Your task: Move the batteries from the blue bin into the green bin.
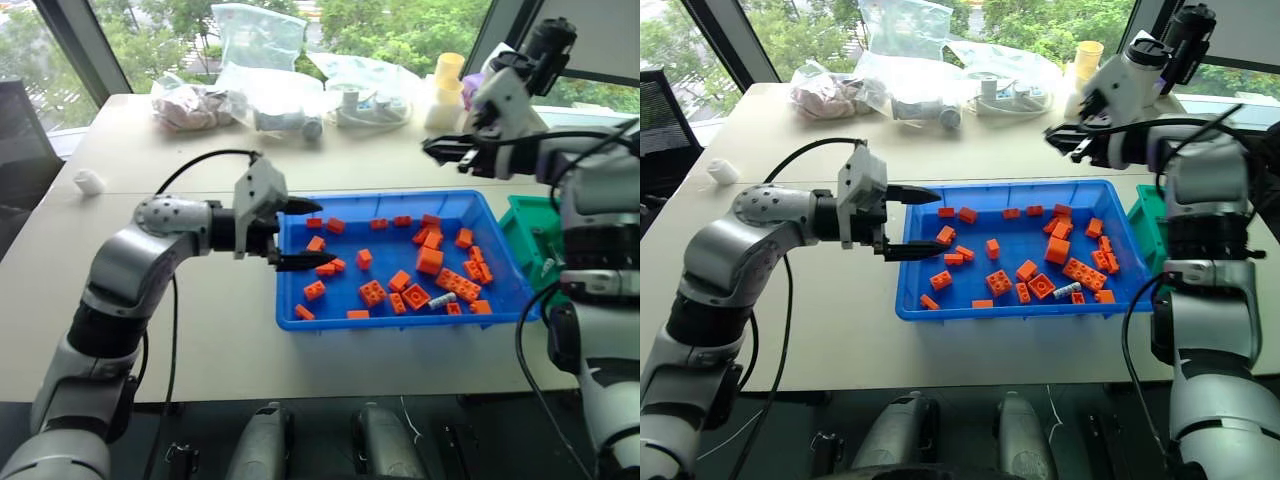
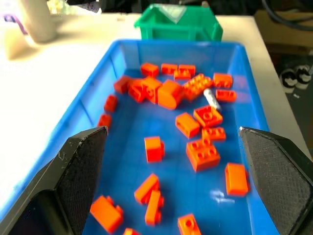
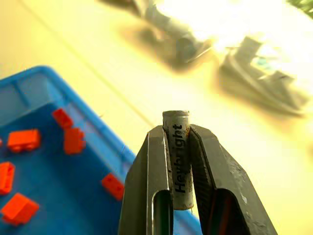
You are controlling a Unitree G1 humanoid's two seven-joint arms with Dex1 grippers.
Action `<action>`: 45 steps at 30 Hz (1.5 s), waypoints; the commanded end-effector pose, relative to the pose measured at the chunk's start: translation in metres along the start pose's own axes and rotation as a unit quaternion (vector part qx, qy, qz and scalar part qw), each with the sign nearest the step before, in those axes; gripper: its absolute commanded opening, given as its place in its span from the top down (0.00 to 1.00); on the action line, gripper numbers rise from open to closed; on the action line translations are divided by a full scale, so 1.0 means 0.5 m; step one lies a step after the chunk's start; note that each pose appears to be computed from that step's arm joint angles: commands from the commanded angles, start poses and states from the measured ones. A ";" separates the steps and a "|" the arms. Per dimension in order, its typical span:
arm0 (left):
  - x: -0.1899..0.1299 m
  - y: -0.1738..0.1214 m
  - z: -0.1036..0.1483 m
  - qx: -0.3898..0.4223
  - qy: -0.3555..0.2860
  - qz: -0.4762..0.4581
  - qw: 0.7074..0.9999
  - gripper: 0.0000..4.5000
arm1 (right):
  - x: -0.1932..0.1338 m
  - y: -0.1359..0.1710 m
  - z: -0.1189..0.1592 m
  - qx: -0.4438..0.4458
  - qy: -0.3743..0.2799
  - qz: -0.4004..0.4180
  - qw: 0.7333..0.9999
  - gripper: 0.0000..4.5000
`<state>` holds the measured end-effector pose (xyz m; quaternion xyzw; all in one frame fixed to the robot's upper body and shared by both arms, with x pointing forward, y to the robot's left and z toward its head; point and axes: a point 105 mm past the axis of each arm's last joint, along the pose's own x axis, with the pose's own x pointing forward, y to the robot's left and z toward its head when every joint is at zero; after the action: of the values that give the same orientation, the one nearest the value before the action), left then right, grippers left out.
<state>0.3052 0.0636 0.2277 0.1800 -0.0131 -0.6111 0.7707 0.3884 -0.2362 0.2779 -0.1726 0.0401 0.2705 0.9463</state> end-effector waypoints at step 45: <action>-0.037 -0.046 -0.042 0.044 0.093 -0.068 0.992 0.00 | -0.105 0.155 -0.148 -0.122 0.218 0.296 0.922 0.09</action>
<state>0.2861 0.0819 0.1988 0.2532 0.0571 -0.6468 0.7171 0.3019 -0.2286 0.1872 -0.2988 0.2729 0.4884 0.7731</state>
